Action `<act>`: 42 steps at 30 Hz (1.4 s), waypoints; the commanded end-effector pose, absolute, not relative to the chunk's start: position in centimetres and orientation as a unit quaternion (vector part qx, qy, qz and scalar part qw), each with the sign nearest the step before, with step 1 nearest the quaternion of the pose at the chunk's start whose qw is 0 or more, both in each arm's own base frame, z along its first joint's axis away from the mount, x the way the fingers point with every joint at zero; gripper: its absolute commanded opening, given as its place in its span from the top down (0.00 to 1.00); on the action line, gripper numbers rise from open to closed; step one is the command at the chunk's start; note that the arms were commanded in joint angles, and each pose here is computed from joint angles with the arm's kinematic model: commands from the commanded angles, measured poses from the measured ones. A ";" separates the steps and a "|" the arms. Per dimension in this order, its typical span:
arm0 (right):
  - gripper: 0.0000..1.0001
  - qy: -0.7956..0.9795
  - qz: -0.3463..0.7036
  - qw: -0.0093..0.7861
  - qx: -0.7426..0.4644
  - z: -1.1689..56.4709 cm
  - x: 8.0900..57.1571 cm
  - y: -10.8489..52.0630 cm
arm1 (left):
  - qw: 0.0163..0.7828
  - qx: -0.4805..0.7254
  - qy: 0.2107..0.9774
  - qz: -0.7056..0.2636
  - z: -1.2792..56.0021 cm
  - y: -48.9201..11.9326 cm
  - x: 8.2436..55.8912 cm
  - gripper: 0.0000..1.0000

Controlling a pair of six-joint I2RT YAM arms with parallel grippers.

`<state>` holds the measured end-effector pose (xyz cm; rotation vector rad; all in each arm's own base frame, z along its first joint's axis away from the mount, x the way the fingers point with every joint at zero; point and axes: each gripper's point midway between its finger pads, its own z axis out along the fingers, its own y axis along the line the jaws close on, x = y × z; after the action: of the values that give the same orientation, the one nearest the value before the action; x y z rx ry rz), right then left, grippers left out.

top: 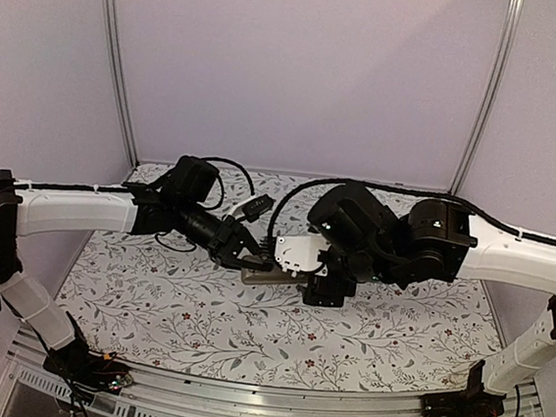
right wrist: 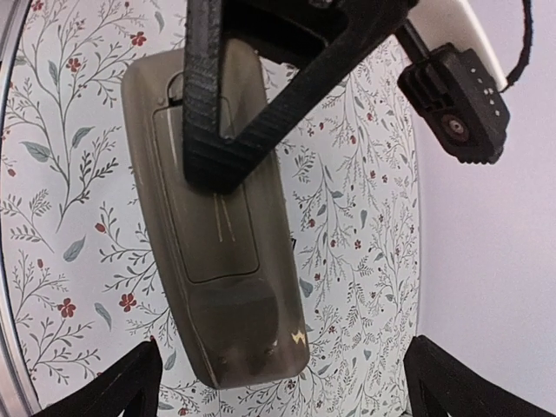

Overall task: Load the batteries into the remote control
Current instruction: Pass from the right arm to the left, then pass from the left arm to the right

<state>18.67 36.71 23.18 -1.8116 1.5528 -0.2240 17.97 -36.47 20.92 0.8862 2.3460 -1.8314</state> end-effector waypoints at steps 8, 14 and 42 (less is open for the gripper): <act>0.01 0.655 -0.107 0.569 -0.486 31.8 24.0 33.7 | 0.221 0.226 0.700 -0.641 27.5 -35.3 24.7 1.00; 0.01 0.706 0.076 0.590 -0.385 35.6 25.7 30.2 | 0.303 0.200 0.673 -0.645 29.3 -34.1 26.6 1.00; 0.01 0.690 0.596 0.361 -0.195 36.5 28.3 35.8 | 0.470 0.140 0.584 -0.647 31.9 -32.7 25.7 1.00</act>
<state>28.85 34.40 34.32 -0.5466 1.8572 1.3061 26.52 -33.03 30.18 0.3436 1.5388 -1.5981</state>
